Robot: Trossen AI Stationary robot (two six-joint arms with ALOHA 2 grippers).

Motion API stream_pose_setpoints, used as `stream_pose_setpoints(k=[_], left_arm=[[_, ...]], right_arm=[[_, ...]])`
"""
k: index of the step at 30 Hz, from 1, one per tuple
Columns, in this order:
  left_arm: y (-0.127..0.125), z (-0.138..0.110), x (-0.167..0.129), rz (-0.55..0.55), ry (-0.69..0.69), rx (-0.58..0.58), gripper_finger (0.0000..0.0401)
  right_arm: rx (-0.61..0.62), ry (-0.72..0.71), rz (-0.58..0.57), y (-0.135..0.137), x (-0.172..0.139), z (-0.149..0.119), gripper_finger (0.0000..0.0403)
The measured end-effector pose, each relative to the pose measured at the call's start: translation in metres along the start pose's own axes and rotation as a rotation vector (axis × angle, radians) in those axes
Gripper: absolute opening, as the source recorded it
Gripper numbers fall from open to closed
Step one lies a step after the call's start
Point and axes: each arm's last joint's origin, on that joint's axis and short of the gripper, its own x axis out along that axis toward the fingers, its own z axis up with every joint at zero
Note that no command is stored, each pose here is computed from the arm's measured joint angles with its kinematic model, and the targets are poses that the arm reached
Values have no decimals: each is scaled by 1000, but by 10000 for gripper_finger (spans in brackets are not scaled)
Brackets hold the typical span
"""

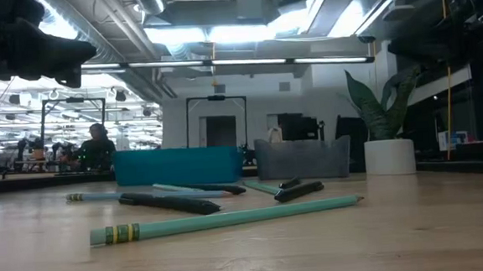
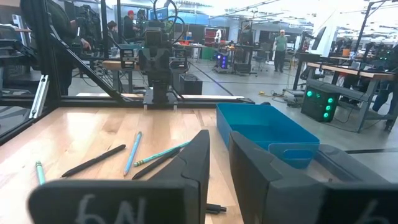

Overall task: Sort pens & pencils
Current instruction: Put the black pen into the black bin

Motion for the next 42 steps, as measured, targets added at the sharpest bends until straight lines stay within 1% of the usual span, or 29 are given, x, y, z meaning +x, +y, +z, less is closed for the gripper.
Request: stream_pose_setpoints(k=[15, 21, 25, 30, 40, 42], left_arm=[[0, 0, 0, 0, -2, 6, 41], [0, 0, 0, 0, -2, 6, 41], [0, 1, 0, 1, -7, 53, 41], [0, 1, 0, 1, -6, 51, 41], [0, 1, 0, 1, -12, 55, 41], [0, 2, 0, 1, -19, 30, 41]], right_arm=[[7, 0, 0, 0, 0, 0, 63], [57, 0, 1, 0, 0, 0, 63], [105, 0, 1, 0, 0, 0, 63], [154, 1, 1, 0, 0, 0, 63], [155, 0, 7, 0, 0, 0, 63], [155, 0, 17, 1, 0, 0, 63]])
